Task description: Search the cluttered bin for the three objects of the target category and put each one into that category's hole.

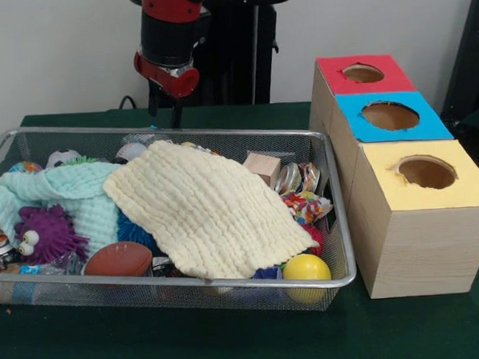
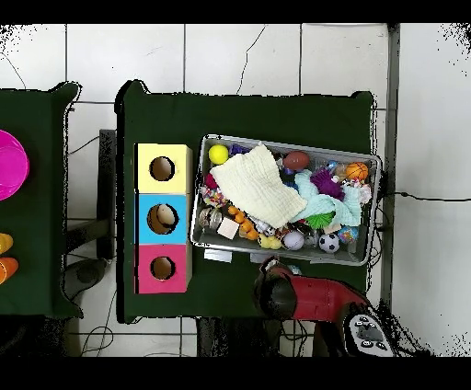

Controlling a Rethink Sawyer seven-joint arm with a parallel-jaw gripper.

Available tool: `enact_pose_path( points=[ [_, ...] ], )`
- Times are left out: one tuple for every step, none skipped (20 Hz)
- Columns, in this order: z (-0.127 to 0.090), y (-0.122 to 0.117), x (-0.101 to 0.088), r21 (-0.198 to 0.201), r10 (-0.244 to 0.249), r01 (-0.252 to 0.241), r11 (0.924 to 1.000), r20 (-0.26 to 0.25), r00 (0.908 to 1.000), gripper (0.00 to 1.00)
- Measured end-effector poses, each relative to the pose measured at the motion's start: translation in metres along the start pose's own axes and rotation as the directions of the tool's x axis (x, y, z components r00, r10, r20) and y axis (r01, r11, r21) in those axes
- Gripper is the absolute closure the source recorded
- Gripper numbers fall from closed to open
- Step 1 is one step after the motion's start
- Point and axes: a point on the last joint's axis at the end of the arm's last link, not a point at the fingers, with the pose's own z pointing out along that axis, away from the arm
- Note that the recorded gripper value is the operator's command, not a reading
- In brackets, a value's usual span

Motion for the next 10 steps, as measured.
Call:
enact_pose_path(
  points=[
    [0.001,0.000,0.001,0.000,-0.002,0.002,1.0000,-0.001,1.0000,0.00],
    [0.002,0.001,0.003,0.000,-0.007,0.007,1.0000,-0.001,1.0000,0.00],
    [0.003,0.002,0.005,0.001,-0.010,0.010,1.0000,-0.001,1.0000,0.00],
    [0.005,0.004,0.008,0.000,-0.018,0.018,0.9998,-0.001,0.9998,0.00],
    [0.006,0.004,0.009,0.000,-0.022,0.022,0.9998,-0.001,0.9998,0.00],
    [0.008,0.007,0.013,-0.004,-0.034,0.034,0.9994,0.000,0.9994,0.00],
    [0.009,0.008,0.015,-0.004,-0.040,0.040,0.9992,0.000,0.9992,0.00],
    [0.010,0.008,0.016,-0.004,-0.045,0.045,0.9990,0.000,0.9990,0.00],
    [0.012,0.007,0.019,-0.004,-0.062,0.062,0.9981,-0.003,0.9981,0.00],
    [0.014,0.005,0.021,-0.004,-0.079,0.079,0.9968,-0.005,0.9968,0.00]
  ],
)
